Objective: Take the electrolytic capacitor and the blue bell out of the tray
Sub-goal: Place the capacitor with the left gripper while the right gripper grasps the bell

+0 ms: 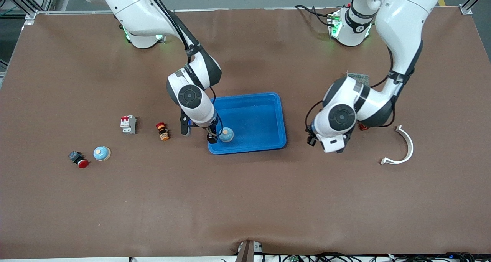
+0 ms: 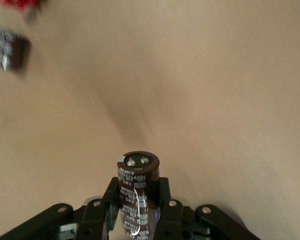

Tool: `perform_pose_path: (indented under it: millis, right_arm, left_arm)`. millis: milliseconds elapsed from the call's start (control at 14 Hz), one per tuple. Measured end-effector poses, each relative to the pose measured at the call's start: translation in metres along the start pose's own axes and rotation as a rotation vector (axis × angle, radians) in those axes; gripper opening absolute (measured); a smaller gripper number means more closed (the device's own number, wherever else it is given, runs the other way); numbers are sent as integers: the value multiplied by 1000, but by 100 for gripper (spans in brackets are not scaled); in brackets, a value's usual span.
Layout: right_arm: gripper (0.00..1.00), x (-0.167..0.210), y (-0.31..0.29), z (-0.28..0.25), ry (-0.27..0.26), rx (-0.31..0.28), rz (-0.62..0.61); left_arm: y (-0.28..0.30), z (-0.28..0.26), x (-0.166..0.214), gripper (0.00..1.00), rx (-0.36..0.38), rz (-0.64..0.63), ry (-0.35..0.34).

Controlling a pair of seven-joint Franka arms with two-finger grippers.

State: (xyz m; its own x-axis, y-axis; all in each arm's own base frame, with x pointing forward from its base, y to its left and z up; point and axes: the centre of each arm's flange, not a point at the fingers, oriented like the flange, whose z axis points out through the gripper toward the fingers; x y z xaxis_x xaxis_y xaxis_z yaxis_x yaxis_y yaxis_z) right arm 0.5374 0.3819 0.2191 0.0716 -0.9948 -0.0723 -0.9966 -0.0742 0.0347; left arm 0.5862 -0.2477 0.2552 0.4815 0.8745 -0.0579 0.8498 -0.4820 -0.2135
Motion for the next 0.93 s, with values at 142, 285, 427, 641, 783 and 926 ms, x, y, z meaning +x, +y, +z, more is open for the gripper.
perform_pose_path:
  millis: [142,285,427,641,783,926]
  right_arm:
    - [100,-4,-3,8,6,9,9]
    - [100,-12,-5,12,12,16,17]
    - [100,-18,-7,14,10,21,19]
    - [100,-25,-11,17,8,28,26]
    - [100,-30,-10,23,11,28,27]
    - [100,-34,-9,28,17,28,24]
  left_arm:
    - [-11,11,39,34,23,19,16]
    - [-21,17,76,34,32,38,6]
    - [-30,22,109,34,38,78,-8]
    - [-45,33,152,34,45,135,-32]
    - [-55,44,172,34,53,189,-52]
    - [-65,54,190,34,58,252,-73]
